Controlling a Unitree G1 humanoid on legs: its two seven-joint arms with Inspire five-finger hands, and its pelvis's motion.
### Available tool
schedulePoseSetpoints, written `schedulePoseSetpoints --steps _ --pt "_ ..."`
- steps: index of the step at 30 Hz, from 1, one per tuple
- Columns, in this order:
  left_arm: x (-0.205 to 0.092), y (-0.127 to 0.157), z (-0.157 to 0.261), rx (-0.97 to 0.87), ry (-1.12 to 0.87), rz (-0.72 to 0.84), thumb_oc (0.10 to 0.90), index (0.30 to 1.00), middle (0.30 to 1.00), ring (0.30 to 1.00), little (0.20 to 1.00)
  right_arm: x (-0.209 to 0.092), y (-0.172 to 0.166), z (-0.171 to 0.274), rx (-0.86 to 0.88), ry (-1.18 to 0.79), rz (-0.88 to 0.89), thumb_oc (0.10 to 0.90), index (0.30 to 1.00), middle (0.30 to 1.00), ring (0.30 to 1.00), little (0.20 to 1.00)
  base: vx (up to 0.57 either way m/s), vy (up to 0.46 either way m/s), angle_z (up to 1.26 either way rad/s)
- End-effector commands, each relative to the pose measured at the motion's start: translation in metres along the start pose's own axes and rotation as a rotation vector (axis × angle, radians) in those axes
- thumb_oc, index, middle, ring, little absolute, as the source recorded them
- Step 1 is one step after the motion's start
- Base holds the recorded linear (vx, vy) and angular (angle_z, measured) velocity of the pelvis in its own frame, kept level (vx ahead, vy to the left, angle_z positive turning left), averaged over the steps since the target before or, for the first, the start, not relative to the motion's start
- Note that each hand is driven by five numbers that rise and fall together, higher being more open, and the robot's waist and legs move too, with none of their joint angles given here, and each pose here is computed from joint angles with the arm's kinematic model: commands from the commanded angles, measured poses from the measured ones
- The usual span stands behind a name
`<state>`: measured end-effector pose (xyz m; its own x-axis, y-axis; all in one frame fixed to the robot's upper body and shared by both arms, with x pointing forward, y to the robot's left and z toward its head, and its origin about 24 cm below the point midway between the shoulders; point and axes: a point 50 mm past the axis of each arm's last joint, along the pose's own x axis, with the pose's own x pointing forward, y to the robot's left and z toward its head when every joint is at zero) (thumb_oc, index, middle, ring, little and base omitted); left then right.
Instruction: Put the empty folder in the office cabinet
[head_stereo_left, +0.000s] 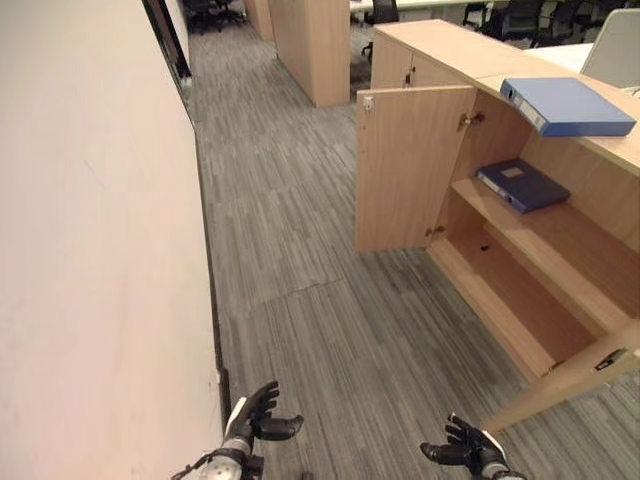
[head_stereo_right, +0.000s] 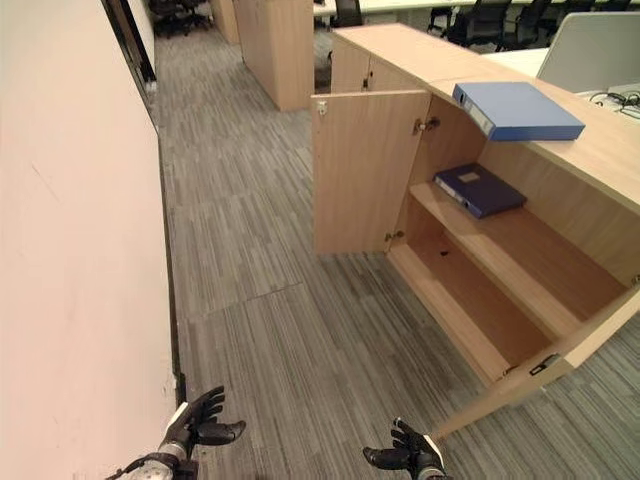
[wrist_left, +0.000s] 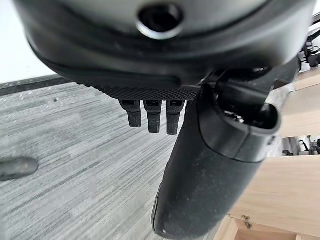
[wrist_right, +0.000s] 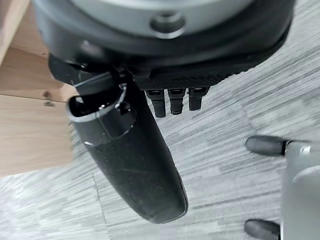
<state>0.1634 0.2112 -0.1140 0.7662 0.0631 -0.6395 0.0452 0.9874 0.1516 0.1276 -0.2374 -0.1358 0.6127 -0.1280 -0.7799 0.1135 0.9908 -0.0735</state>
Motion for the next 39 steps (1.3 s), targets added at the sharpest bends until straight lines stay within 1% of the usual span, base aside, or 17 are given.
schedulePoseSetpoints --steps 1,4,8,13,16,18,19,24,27,31,32,36,37,39 --pt "0.010 -0.001 0.042 0.012 -0.173 -0.044 0.800 0.900 0.900 0.900 0.900 0.004 -0.018 0.044 0.041 -0.179 -0.040 0.800 0.900 0.900 0.900 0.900 0.22 0.086 0.11" --pt "0.013 0.000 0.047 0.041 -0.182 -0.032 0.800 0.900 0.900 0.900 0.900 0.007 -0.018 0.053 0.050 -0.196 -0.053 0.800 0.900 0.900 0.900 0.900 0.22 0.095 0.06" --pt "0.014 0.005 0.048 0.028 -0.179 0.000 0.800 0.900 0.900 0.900 0.900 0.011 -0.011 0.058 0.055 -0.198 -0.047 0.800 0.900 0.900 0.900 0.900 0.25 0.068 -0.02" --pt "0.010 0.025 0.032 0.031 -0.112 0.067 0.800 0.900 0.900 0.900 0.900 0.014 -0.004 0.056 0.051 -0.178 -0.032 0.800 0.900 0.900 0.900 0.900 0.35 0.179 -0.61" --pt "0.008 0.030 0.016 0.045 -0.043 0.079 0.800 0.900 0.900 0.900 0.900 0.014 0.003 0.049 0.081 -0.158 -0.017 0.800 0.900 0.900 0.900 0.900 0.46 0.475 -0.47" --pt "0.009 0.038 0.014 0.166 -0.015 0.074 0.800 0.900 0.900 0.900 0.900 0.015 0.016 0.041 0.176 -0.134 0.006 0.800 0.900 0.900 0.900 0.900 0.48 0.651 -0.23" --pt "0.009 0.040 0.013 0.212 -0.005 0.061 0.800 0.900 0.900 0.900 0.900 0.016 0.023 0.041 0.177 -0.127 0.034 0.800 0.900 0.900 0.900 0.900 0.40 0.597 -0.28" --pt "0.008 0.051 0.015 0.270 0.001 0.071 0.800 0.900 0.900 0.900 0.900 0.021 0.041 0.065 0.152 -0.183 0.088 0.800 0.900 0.900 0.900 0.900 0.21 0.492 -0.28" --pt "0.007 0.044 0.007 0.253 0.035 0.050 0.800 0.900 0.900 0.900 0.900 0.021 0.039 0.074 0.109 -0.218 0.089 0.800 0.900 0.900 0.900 0.900 0.27 0.776 -0.35" --pt "0.007 0.038 0.002 0.292 0.057 0.011 0.800 0.900 0.900 0.900 0.900 0.019 0.031 0.061 0.119 -0.183 0.059 0.800 0.900 0.900 0.900 0.900 0.24 0.151 0.29" --pt "0.008 0.031 0.000 0.308 0.064 -0.019 0.800 0.900 0.900 0.900 0.900 0.018 0.024 0.052 0.144 -0.156 0.032 0.800 0.900 0.900 0.900 0.900 0.25 0.044 0.10" --pt "0.009 0.023 0.002 0.316 0.052 -0.042 0.800 0.900 0.900 0.900 0.900 0.016 0.016 0.046 0.182 -0.143 0.003 0.800 0.900 0.900 0.900 0.900 0.21 -0.023 -0.28" --pt "0.009 0.016 0.002 0.343 0.040 -0.082 0.800 0.900 0.900 0.900 0.900 0.014 0.010 0.034 0.228 -0.108 -0.029 0.800 0.900 0.900 0.900 0.900 0.27 -0.082 -0.09" --pt "0.008 0.014 0.003 0.349 0.031 -0.094 0.800 0.900 0.900 0.900 0.900 0.013 0.007 0.030 0.237 -0.098 -0.038 0.800 0.900 0.900 0.900 0.900 0.20 -0.070 -0.07"
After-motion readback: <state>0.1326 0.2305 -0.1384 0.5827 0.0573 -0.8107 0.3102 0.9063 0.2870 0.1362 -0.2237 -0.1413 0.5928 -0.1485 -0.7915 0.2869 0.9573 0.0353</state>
